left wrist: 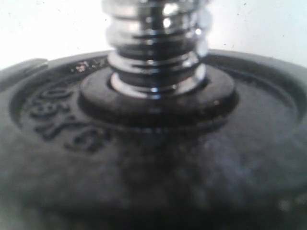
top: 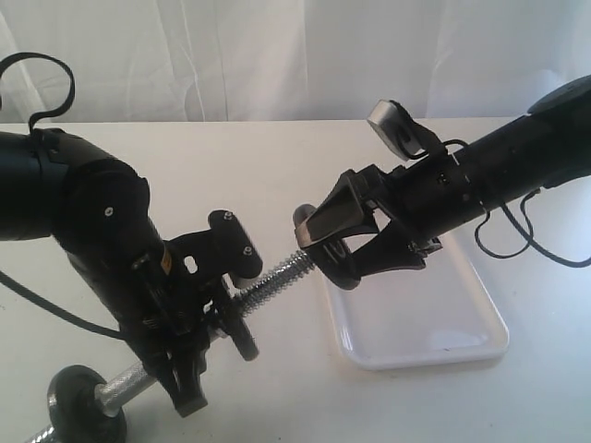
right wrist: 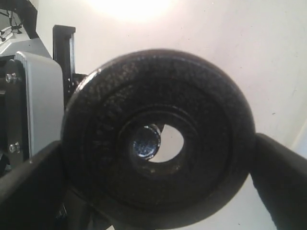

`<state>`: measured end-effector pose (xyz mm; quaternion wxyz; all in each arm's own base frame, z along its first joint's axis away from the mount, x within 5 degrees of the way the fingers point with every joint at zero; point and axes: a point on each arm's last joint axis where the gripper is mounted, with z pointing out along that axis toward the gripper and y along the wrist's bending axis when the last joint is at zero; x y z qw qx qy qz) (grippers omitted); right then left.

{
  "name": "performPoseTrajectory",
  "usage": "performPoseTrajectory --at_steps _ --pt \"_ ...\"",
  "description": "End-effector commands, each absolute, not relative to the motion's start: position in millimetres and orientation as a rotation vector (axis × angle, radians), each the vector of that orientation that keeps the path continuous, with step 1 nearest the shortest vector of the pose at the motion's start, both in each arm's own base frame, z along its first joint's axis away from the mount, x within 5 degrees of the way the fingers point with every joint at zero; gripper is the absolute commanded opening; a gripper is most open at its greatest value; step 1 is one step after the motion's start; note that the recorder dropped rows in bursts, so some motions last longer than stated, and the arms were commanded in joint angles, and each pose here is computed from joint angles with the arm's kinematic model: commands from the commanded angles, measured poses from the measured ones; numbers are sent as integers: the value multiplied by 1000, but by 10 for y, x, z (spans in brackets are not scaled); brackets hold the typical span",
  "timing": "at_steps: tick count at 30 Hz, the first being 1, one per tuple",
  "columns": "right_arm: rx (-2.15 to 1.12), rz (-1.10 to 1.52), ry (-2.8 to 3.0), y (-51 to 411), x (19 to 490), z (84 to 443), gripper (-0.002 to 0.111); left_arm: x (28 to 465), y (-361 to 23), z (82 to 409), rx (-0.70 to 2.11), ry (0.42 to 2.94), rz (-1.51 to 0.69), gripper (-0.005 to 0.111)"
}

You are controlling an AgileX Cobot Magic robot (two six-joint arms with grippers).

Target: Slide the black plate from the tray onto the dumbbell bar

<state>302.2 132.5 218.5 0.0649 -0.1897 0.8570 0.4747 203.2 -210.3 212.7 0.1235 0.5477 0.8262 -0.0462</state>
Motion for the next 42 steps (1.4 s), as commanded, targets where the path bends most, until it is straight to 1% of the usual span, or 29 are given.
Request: performPoseTrajectory --at_steps 1,9,15,17,23,29,42 --pt "-582 1537 2530 1434 2975 2249 0 2019 -2118 2352 1540 2349 -184 0" --pt "-668 1555 2536 1613 2880 2247 0 2018 -2120 2353 1537 2349 -188 0" --pt "-667 1557 2535 1615 2880 2248 0 2019 -2126 2355 1525 2351 -197 0" --pt "-665 1559 2534 1616 2881 2250 0 2024 -2136 2359 1504 2351 -208 0" --pt "-599 1658 2390 1666 2925 2331 0 2057 -2181 2383 1275 2423 -287 0" --pt "-520 1739 2273 1679 2899 2292 0 2042 -2229 2399 1202 2441 -380 0" --pt "-526 1741 2217 1685 2915 2313 0 2022 -2262 2400 1110 2489 -464 0"
